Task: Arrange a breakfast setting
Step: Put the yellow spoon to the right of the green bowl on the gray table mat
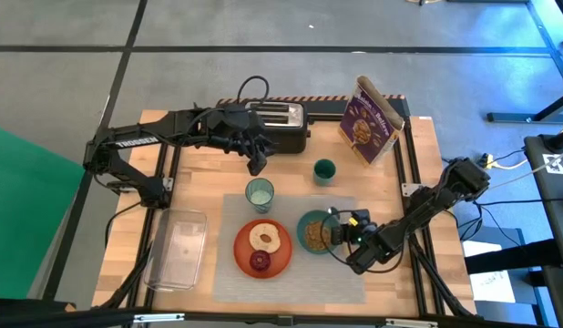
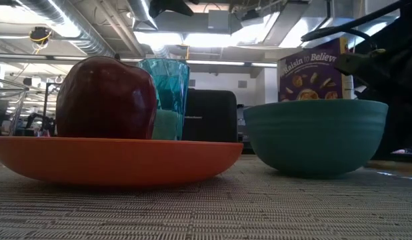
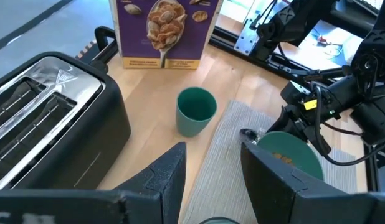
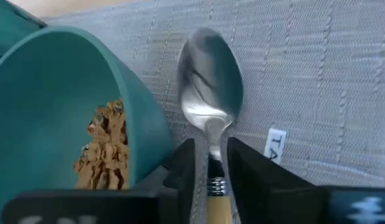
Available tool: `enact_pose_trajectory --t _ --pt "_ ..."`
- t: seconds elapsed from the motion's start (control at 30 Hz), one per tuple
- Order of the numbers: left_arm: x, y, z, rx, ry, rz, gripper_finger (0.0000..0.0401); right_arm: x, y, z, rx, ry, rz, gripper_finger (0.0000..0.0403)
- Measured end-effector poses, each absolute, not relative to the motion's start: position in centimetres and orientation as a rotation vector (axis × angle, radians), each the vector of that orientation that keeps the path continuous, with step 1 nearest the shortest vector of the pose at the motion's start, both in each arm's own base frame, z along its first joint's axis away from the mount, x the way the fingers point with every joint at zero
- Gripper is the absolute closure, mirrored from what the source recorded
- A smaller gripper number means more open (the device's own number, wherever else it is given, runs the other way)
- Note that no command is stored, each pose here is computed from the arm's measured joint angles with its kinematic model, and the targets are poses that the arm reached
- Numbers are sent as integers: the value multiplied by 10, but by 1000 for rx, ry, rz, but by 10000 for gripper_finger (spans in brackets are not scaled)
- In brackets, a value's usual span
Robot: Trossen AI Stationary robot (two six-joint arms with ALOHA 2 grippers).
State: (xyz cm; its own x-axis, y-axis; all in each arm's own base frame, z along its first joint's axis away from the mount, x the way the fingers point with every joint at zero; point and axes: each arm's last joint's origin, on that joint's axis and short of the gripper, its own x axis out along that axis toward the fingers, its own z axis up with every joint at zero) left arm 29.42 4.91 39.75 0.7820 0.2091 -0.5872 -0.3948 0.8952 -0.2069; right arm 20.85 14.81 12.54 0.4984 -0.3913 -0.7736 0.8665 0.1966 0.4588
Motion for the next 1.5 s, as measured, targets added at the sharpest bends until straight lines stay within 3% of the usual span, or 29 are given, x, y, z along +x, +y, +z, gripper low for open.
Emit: enact_pose_trajectory --t 0.2,0.43,0.77,1.07,1.5 --pt "294 49 397 -331 591 332 254 209 149 125 1036 566 -942 280" --pt "294 49 397 -318 594 327 254 201 143 137 1029 613 -967 275" --pt "294 48 397 -325 598 302 254 172 160 145 977 907 -906 336" --pt "295 49 397 -320 593 312 254 173 172 145 1004 886 -809 395" --pt "295 49 398 -320 591 312 254 184 185 132 1058 891 -731 402"
